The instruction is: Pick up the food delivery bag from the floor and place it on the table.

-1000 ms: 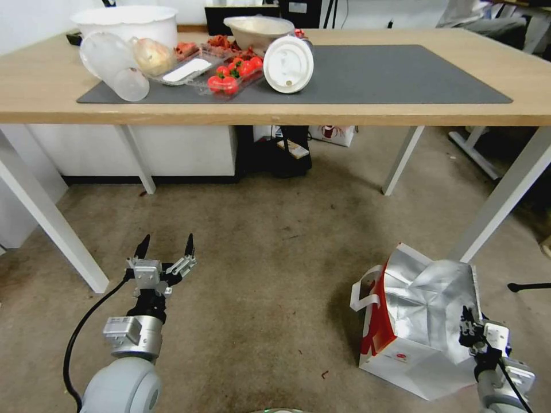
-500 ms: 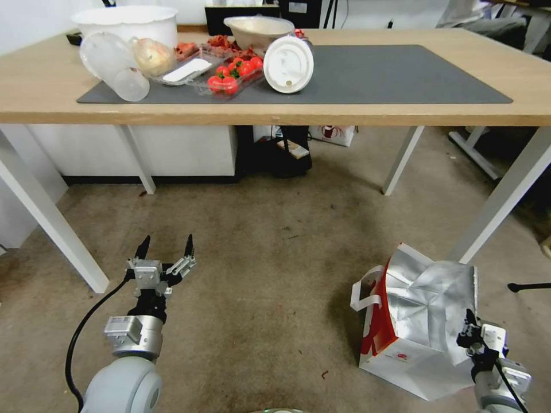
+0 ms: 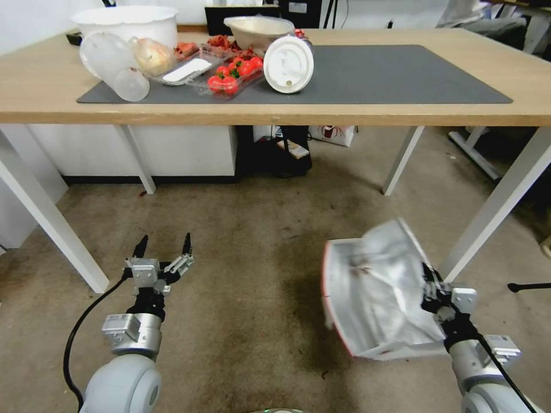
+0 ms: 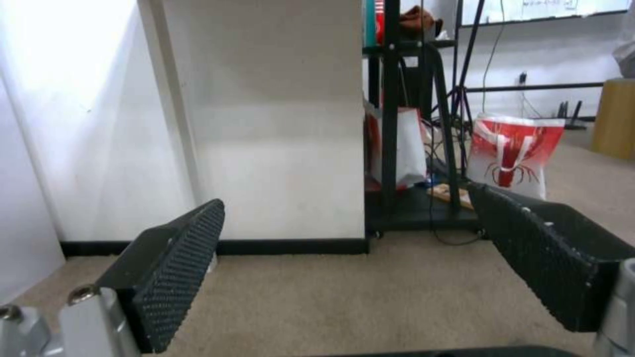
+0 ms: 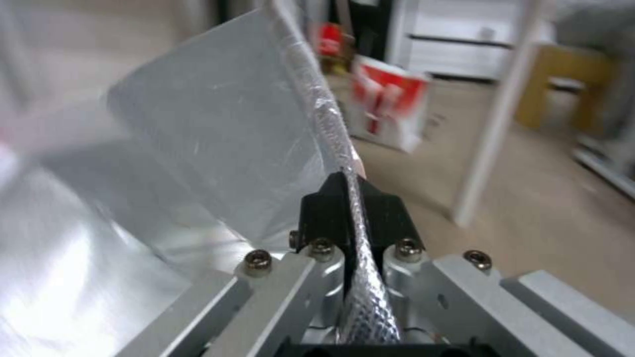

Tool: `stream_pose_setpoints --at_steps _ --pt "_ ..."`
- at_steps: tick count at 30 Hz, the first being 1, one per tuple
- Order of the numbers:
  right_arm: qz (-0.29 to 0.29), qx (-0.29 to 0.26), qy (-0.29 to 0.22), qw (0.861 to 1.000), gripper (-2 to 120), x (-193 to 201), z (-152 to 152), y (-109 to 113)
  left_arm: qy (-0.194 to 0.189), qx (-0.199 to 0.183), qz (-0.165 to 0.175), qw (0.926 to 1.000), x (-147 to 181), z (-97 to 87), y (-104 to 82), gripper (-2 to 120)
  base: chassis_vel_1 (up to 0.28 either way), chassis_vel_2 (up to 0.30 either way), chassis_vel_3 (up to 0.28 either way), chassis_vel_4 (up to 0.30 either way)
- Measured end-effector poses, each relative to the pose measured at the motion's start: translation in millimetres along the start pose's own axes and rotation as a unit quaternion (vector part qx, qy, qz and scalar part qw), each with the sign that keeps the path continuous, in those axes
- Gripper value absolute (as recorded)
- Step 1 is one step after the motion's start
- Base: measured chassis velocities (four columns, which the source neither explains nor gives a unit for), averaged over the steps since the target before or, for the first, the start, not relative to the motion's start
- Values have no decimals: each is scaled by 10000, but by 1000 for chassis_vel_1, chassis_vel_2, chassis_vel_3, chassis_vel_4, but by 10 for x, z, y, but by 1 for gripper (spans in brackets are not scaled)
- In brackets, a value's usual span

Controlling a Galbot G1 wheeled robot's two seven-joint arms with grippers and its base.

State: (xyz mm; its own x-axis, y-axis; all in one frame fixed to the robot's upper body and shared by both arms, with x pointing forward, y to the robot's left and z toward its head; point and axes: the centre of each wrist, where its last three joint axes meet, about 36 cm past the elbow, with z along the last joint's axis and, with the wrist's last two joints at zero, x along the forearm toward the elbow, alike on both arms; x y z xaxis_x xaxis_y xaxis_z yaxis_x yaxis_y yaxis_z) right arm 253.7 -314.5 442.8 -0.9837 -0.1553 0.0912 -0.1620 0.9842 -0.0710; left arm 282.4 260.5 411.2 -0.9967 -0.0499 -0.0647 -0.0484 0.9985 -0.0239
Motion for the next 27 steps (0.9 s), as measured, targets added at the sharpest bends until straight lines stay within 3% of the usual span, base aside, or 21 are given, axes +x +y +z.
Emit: stream_pose_setpoints --at_steps 6,7,10,12,17,27 --pt "-967 44 -294 9949 0 -62 -428 -67 -47 28 4 10000 -26 -12 -11 94 0 0 0 0" --pt "-967 44 -294 9949 0 -62 -428 -67 -47 28 4 10000 -26 -12 -11 94 0 0 0 0" --pt "-1704 15 -494 9841 0 -102 -547 -157 -57 24 -13 10000 -37 -16 5 94 0 0 0 0" --pt "-1804 23 -541 9821 0 -109 -558 -170 -60 18 -23 10000 -39 -17 13 95 0 0 0 0" --pt "-2721 -27 -939 9577 0 -180 -598 -327 -79 0 -76 9999 -39 -38 38 95 0 0 0 0" --pt "-3567 -335 -1104 9271 0 -214 -737 -475 -197 29 17 9998 -52 -43 42 95 0 0 0 0"
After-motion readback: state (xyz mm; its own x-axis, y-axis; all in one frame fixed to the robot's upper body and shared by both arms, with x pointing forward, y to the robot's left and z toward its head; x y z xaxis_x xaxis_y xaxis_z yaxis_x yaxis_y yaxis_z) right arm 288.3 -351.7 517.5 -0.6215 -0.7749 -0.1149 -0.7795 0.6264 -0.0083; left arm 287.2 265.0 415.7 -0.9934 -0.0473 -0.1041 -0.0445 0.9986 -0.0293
